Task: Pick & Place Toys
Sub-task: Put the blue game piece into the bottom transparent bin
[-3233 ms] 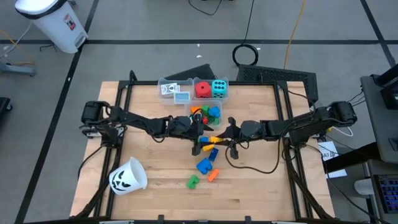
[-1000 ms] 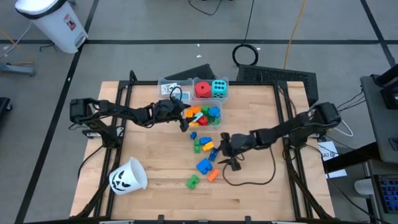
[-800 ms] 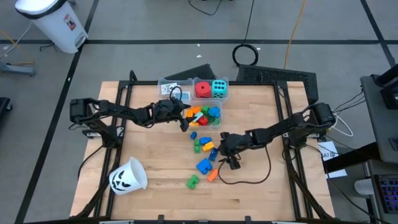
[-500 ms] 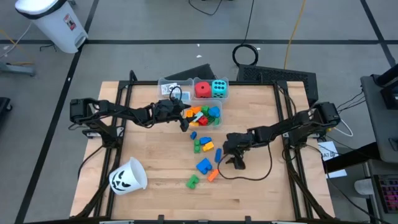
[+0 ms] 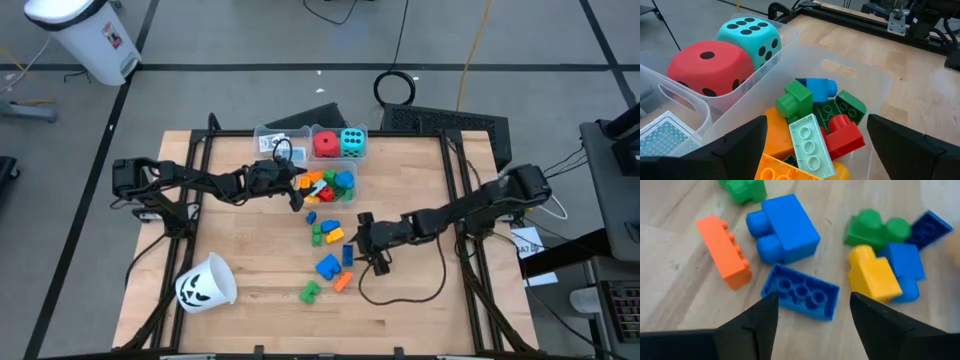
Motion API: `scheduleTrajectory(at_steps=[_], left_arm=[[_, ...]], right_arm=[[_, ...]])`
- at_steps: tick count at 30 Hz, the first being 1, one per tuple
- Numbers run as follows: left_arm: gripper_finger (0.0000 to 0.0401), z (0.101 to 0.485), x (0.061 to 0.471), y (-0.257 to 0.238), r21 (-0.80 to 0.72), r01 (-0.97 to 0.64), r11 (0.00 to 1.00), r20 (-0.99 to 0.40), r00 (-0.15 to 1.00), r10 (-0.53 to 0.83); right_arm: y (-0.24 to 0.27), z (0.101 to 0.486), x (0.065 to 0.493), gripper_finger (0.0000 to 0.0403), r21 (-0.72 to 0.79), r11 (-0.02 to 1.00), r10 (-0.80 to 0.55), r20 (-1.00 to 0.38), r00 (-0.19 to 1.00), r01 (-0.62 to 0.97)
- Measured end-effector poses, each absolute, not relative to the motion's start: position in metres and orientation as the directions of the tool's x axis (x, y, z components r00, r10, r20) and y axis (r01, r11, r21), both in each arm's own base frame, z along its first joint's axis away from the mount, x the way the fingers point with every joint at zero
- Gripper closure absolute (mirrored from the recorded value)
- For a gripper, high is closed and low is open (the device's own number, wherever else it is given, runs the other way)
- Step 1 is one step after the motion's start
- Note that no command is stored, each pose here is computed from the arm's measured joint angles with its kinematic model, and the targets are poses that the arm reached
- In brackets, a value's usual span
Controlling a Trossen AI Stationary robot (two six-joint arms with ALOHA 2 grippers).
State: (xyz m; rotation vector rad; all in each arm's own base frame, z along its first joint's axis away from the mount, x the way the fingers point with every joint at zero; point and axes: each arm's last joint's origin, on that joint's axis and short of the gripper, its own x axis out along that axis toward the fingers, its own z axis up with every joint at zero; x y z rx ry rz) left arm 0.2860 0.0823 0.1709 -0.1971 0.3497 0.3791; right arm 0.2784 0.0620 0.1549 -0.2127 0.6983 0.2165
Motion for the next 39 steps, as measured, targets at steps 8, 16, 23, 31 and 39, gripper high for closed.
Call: scheduleTrajectory(at_steps=[8, 16, 23, 31, 39], left_arm=[[0.0052, 0.171, 0.286, 0.082, -0.123, -0.394, 0.911, -0.369, 0.870, 0.327], [0.0052, 0.171, 0.286, 0.082, -0.124, -0.395, 0.910, -0.369, 0.870, 0.327], [0.0052, 0.171, 0.286, 0.082, -0.124, -0.395, 0.910, -0.369, 0.870, 0.327], [0.0052, 0.171, 0.286, 0.082, -0.150, -0.403, 0.903, -0.370, 0.870, 0.327], [0.0052, 0.171, 0.286, 0.082, -0.152, -0.405, 0.902, -0.370, 0.869, 0.328]], right_arm=[[0.060, 0.131, 0.292, 0.0182, -0.137, 0.918, 0.200, -0.652, 0.731, -0.372], [0.051, 0.122, 0.296, 0.0182, -0.197, 0.937, 0.090, -0.662, 0.744, -0.289], [0.046, 0.125, 0.295, 0.0172, -0.252, 0.964, -0.107, -0.645, 0.757, -0.079], [0.050, 0.155, 0.286, 0.0161, -0.025, 0.996, -0.087, -0.602, 0.794, 0.090], [0.066, 0.156, 0.293, 0.0161, 0.172, 0.972, -0.034, -0.579, 0.815, 0.163]])
